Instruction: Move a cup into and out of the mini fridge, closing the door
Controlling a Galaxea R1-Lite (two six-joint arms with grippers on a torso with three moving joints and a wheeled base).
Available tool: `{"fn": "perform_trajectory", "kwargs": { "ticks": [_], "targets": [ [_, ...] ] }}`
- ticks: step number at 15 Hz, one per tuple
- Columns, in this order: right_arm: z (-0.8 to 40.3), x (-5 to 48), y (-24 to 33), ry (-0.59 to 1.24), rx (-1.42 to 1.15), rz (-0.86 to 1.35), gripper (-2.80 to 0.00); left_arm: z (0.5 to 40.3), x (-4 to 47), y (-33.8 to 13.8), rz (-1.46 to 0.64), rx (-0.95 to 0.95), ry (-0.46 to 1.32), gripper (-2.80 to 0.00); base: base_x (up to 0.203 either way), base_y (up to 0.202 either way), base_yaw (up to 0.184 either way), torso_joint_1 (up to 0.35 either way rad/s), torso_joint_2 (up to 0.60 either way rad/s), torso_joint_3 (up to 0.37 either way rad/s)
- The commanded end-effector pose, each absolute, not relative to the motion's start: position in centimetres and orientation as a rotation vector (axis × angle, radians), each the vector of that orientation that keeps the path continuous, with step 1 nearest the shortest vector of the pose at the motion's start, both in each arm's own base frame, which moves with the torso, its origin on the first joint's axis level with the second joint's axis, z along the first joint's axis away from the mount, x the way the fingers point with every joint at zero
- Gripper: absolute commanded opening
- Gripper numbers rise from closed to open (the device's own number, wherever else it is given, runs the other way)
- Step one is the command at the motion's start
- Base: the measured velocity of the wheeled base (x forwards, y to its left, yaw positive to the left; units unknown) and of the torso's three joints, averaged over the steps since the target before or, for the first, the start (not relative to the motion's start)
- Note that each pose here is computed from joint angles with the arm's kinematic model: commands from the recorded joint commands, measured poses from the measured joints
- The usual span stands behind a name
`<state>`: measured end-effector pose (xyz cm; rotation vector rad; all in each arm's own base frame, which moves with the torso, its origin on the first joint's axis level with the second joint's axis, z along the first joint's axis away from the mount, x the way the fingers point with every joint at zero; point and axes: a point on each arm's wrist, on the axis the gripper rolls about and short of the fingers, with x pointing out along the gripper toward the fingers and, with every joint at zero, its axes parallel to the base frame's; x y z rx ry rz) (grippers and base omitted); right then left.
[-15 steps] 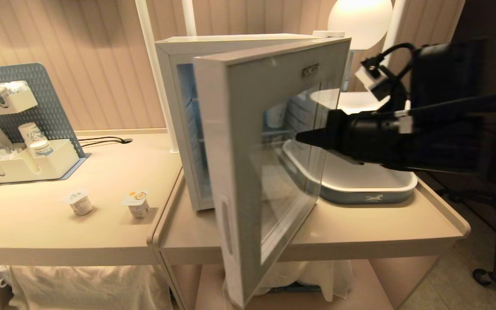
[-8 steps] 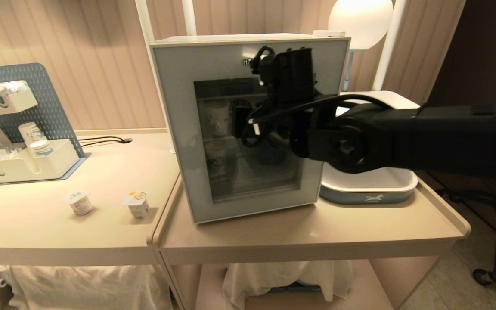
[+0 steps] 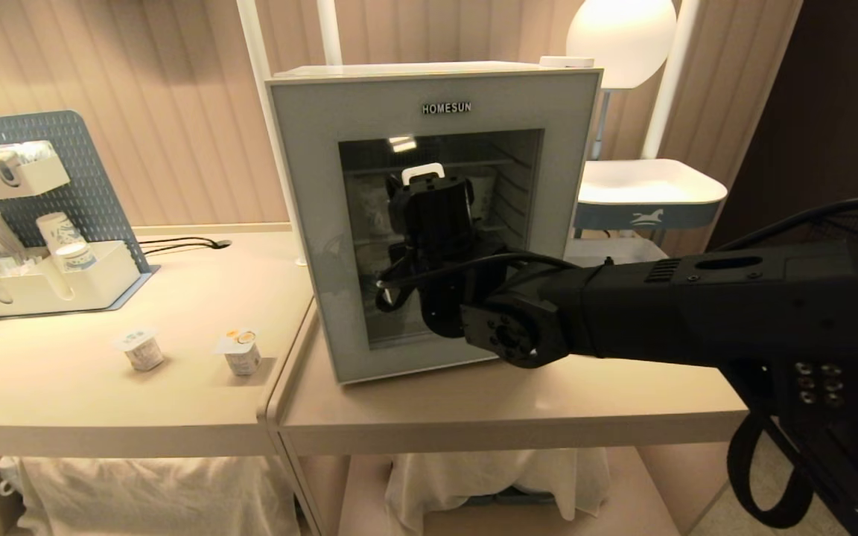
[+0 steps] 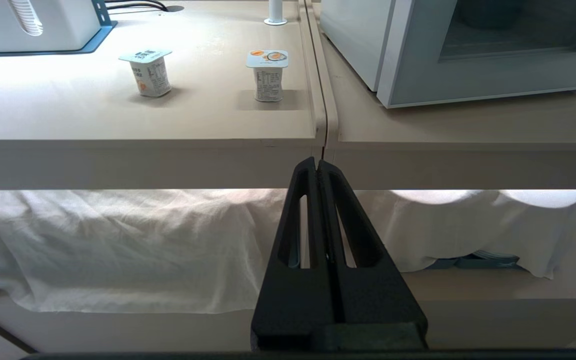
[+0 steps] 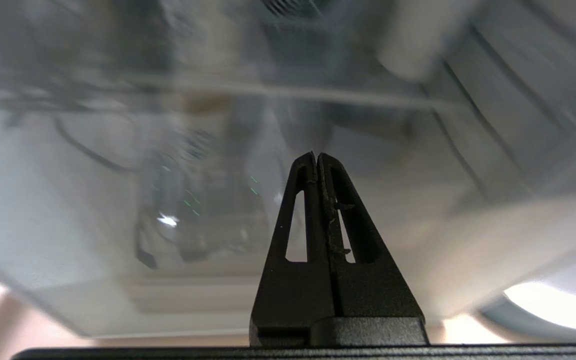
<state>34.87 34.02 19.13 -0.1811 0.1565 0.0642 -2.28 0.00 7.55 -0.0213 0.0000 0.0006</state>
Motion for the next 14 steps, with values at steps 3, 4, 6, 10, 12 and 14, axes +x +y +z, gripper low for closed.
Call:
{"fn": "perform_trajectory", "kwargs": {
  "ticks": [3,4,6,10,12,14],
  "targets": [
    [22.4,31.7,30.5,0.16,-0.165,0.048,-2.8,7.6,-2.3,0.0,0.002,-0.021,0.002,-2.8,0.0,0.0,0.0,0.0,0.0,0.0],
    [23.4,30.6,29.3,0.158,-0.152,0.046,-2.8,7.6,-2.3,0.0,0.002,-0.021,0.002,-2.8,0.0,0.0,0.0,0.0,0.0,0.0],
    [26.2,27.6,25.8,0.141,-0.114,0.033,-2.8,7.6,-2.3,0.0,0.002,-0.021,0.002,-2.8,0.0,0.0,0.0,0.0,0.0,0.0],
    [32.3,20.2,13.3,0.033,-0.006,-0.233,-2.8,7.6,-2.3,0.0,0.002,-0.021,0.002,-2.8,0.0,0.0,0.0,0.0,0.0,0.0],
    [33.6,15.4,5.0,-0.051,0.055,-0.507,-2.8,7.6,-2.3,0.0,0.002,-0.023,0.002,-2.8,0.0,0.0,0.0,0.0,0.0,0.0],
    [32.2,8.6,0.3,-0.133,0.095,-0.705,-2.8,7.6,-2.3,0.0,0.002,-0.021,0.002,-2.8,0.0,0.0,0.0,0.0,0.0,0.0]
  ]
}}
